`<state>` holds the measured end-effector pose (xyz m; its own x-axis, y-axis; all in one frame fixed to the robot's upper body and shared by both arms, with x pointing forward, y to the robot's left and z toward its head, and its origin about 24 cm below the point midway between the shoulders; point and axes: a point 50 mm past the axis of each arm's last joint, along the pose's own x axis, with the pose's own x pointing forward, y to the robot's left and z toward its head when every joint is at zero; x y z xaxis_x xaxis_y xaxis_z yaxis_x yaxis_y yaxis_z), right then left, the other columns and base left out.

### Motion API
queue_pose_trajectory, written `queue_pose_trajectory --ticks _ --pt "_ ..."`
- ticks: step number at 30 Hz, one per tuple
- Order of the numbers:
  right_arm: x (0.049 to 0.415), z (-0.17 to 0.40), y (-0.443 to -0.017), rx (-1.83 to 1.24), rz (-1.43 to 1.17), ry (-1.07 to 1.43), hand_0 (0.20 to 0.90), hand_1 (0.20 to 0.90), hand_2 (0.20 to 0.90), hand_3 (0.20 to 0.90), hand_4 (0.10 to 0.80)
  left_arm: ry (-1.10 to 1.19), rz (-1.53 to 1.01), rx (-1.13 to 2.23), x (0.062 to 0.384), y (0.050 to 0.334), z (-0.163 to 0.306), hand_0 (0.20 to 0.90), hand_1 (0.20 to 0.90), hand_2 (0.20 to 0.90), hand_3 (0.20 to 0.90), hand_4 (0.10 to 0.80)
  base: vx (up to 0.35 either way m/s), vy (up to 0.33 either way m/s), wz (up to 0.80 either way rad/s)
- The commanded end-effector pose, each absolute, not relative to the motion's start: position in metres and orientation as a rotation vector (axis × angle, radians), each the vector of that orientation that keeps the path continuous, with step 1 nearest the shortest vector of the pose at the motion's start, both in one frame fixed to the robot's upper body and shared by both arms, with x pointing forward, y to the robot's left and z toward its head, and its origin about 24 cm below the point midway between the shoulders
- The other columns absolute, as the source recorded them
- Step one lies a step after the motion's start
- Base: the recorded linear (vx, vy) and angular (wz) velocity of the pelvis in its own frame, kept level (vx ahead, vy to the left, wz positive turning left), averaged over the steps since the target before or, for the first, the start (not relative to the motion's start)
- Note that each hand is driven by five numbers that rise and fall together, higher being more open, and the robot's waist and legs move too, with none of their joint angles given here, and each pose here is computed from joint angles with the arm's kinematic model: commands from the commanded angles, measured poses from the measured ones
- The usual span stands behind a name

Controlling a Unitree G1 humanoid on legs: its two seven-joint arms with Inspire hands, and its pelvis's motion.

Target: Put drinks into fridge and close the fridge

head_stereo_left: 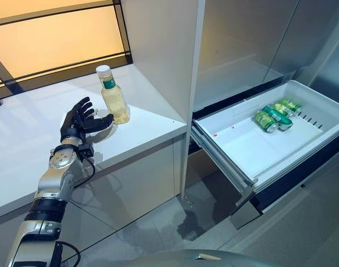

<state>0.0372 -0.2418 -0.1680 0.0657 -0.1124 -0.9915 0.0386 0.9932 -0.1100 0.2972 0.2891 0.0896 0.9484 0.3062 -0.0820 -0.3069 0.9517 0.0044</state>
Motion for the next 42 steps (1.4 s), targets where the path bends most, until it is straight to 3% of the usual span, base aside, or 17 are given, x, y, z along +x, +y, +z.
queue_pose_trajectory --ticks 1,23,42 --pt "0.043 -0.169 -0.234 -0.063 -0.028 1.504 0.900 0.900 0.900 0.900 0.800 -0.227 0.257 -0.037 0.331 0.282 0.175 0.900 0.900 0.900 0.900 0.800 0.002 -0.006 -0.04" --pt "0.043 -0.169 -0.236 -0.070 -0.018 1.509 0.900 0.900 0.900 0.900 0.800 -0.251 0.054 -0.224 0.335 0.256 0.187 0.900 0.900 0.900 0.900 0.800 0.006 -0.002 -0.02" --pt "0.044 -0.168 -0.238 -0.075 -0.014 1.514 0.900 0.900 0.900 0.900 0.800 -0.315 0.083 -0.213 0.340 0.257 0.206 0.900 0.900 0.900 0.900 0.800 0.000 0.000 0.00"
